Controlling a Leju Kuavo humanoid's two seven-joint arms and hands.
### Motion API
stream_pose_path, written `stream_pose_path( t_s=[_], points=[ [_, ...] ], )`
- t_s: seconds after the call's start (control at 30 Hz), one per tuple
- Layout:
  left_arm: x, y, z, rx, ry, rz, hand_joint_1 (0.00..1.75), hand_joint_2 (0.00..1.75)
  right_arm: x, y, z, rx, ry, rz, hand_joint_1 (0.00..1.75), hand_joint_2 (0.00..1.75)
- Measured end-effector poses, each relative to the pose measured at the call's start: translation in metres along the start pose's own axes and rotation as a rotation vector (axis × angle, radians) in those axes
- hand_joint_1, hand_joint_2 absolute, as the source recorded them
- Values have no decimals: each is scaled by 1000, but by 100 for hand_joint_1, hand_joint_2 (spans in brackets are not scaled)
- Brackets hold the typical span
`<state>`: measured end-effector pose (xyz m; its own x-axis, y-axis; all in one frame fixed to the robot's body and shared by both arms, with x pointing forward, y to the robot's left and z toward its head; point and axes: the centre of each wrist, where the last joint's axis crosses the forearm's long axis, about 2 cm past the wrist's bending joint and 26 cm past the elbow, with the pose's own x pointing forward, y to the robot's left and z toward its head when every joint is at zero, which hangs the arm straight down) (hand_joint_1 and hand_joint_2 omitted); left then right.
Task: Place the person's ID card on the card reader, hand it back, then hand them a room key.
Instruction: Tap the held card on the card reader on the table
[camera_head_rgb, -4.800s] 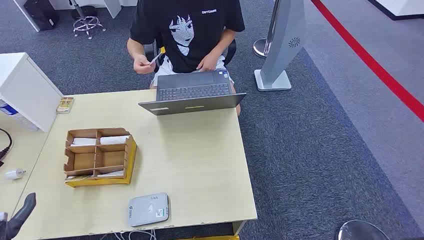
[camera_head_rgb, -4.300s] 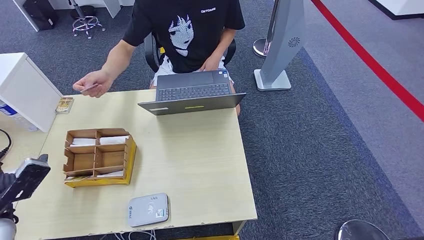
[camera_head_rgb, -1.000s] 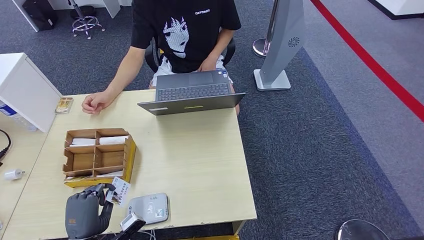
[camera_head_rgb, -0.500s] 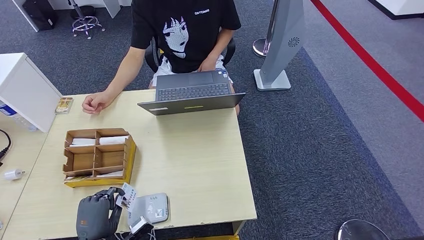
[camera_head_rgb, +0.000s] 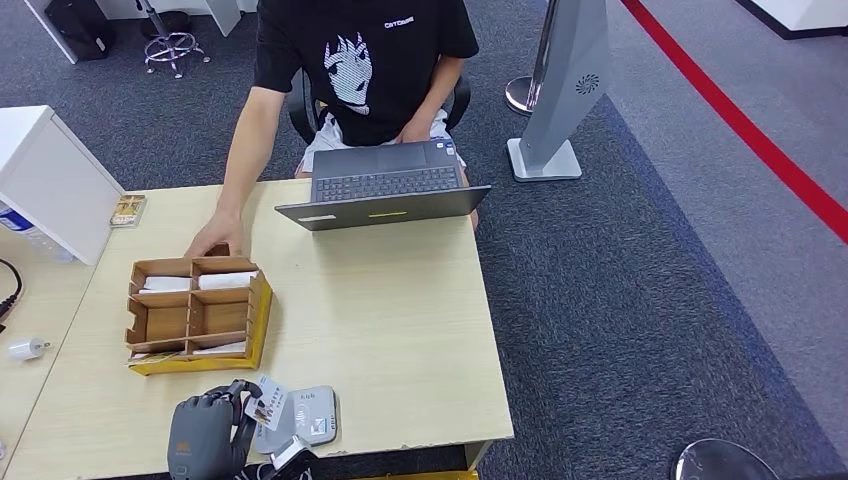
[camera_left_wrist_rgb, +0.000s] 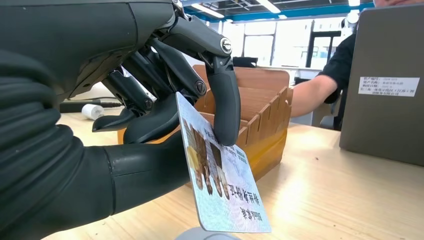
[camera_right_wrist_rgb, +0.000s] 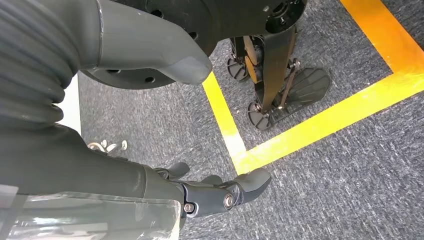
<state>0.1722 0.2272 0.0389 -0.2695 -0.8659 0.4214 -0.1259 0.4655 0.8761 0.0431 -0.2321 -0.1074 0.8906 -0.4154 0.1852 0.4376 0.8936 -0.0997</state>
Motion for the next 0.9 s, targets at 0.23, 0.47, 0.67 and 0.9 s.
stream_pose_path(
  t_s=[0.23,0.47,0.67,0.9],
  points=[
    [-2,-3,3,-19,17,-3,175,175,0,0,0,-1,1,4,0,175],
    [-1,-4,3,-37,24,-4,175,175,0,-1,0,-1,3,-1,0,175],
    [-2,-3,4,-34,13,-18,175,175,0,-1,0,4,2,2,0,175],
    [-7,21,-10,34,-37,-109,175,175,0,0,0,11,-3,26,0,175]
  ],
)
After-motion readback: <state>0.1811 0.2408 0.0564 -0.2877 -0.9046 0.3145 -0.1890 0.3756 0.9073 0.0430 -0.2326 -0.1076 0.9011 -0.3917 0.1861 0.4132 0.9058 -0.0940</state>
